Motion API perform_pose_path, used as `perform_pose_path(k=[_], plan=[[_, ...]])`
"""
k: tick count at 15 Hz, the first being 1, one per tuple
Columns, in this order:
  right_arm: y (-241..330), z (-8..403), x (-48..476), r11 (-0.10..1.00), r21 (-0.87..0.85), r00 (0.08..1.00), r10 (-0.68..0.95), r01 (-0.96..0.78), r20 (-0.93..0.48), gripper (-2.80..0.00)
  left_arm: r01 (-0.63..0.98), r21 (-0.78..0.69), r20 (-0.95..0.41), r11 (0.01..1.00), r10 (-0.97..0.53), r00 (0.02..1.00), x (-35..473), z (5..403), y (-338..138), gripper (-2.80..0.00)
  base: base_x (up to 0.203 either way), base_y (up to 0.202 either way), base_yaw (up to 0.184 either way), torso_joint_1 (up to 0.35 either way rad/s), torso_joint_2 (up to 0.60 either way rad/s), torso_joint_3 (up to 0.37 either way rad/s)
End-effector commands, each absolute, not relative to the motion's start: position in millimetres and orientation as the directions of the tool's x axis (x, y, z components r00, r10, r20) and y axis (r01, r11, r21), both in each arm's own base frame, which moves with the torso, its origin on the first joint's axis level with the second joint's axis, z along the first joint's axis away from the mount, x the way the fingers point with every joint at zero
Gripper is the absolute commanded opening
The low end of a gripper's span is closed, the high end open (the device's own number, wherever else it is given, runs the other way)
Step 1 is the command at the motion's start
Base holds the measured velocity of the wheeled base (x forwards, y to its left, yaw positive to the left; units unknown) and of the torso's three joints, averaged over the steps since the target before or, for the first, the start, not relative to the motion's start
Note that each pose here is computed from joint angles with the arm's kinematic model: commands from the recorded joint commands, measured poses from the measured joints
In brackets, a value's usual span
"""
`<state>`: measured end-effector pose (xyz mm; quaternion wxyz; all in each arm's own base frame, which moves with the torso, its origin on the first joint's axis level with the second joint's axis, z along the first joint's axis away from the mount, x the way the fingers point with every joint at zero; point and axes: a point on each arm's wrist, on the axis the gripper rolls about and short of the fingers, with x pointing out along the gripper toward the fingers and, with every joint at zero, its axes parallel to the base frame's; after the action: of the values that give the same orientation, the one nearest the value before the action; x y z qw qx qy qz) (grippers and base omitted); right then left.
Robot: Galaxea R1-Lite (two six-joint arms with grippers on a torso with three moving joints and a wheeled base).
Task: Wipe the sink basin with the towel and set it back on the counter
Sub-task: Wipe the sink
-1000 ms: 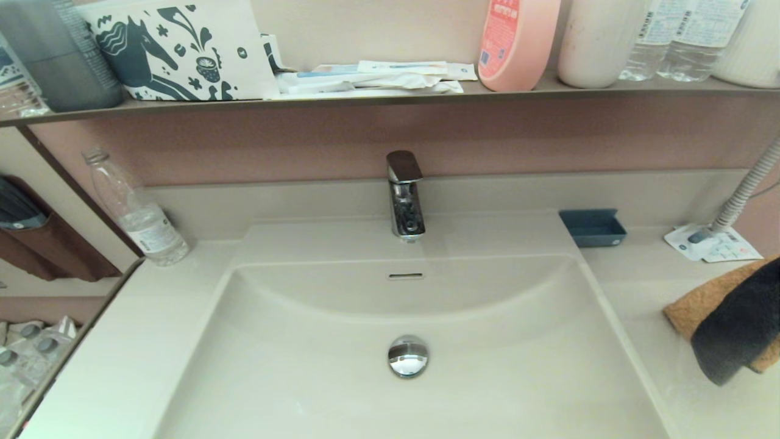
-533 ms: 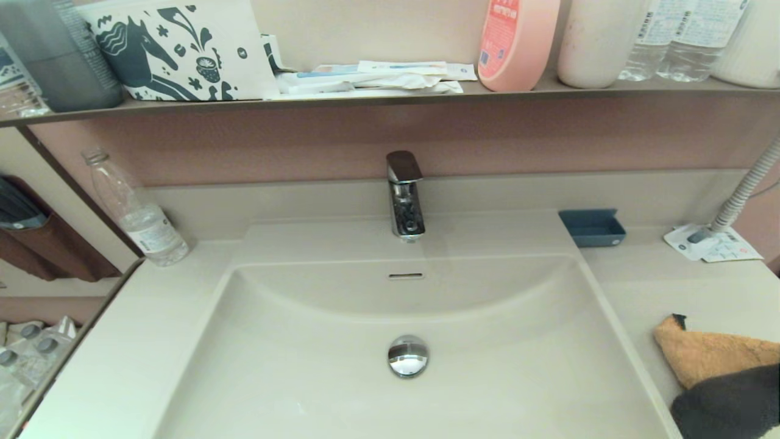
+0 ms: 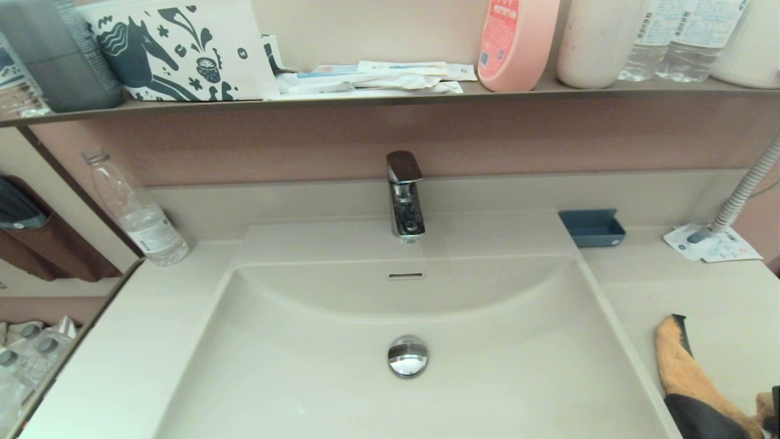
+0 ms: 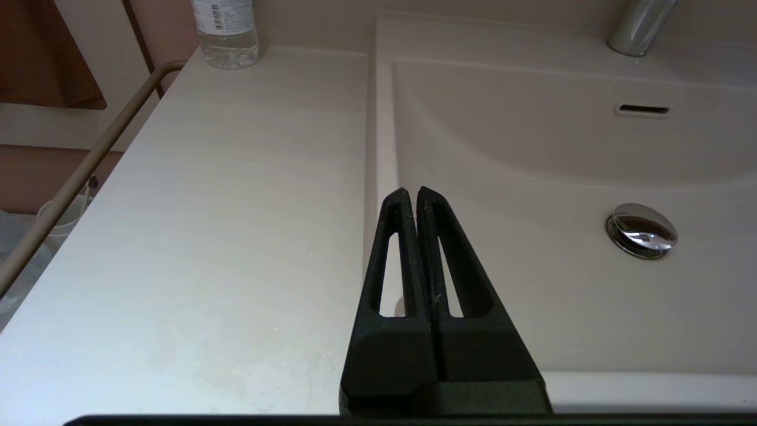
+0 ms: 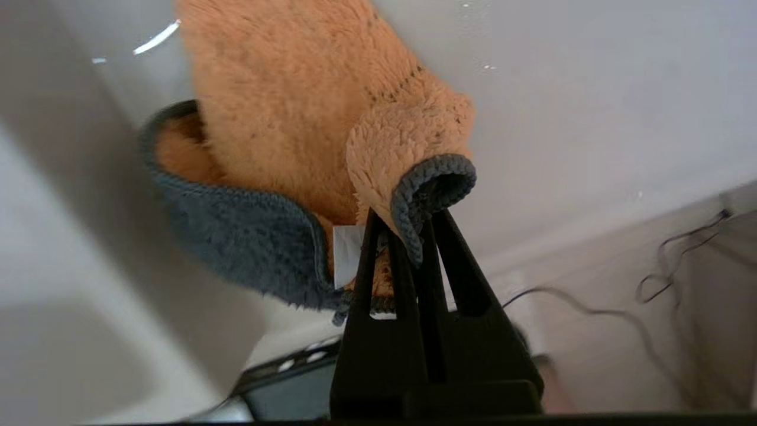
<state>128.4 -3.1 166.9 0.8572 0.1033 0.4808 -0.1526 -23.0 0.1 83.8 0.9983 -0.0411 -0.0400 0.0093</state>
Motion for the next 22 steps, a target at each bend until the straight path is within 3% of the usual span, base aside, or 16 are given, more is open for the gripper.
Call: perform_pose_path(k=[1,5,8,15,22], plan=[[-3.4,150.6,126.4,0.936,0.009,0.509,-0.183,0.351,-0.841,-2.80,-0.016,-0.084,0.080,0.996,0.023,0.997,-23.0,83.8,0.1,-2.80,0.000,0.000,0.000,0.000,0.00,0.000],[-2.9,124.5,137.0,0.945,0.015,0.549,-0.177,0.328,-0.817,-2.80,-0.016,-0.084,0.078,0.996,0.023,0.997,-22.9,83.9,0.1,-2.80,0.000,0.000,0.000,0.000,0.00,0.000],[3.3,114.9,135.9,0.962,0.186,0.561,0.044,0.198,-0.827,-2.80,-0.016,-0.084,0.080,0.996,0.023,0.997,-23.0,83.8,0.1,-2.80,0.000,0.000,0.000,0.000,0.00,0.000],[7.4,73.7,160.7,0.953,0.276,0.324,0.224,0.123,-0.919,-2.80,-0.016,-0.084,0.079,0.996,0.023,0.997,-23.0,83.9,0.1,-2.80,0.000,0.000,0.000,0.000,0.00,0.000],[-21.6,72.1,189.7,0.970,0.229,0.512,0.154,0.086,-0.845,-2.80,-0.016,-0.084,0.079,0.996,0.023,0.997,-23.0,83.8,0.1,-2.80,0.000,0.000,0.000,0.000,0.00,0.000]])
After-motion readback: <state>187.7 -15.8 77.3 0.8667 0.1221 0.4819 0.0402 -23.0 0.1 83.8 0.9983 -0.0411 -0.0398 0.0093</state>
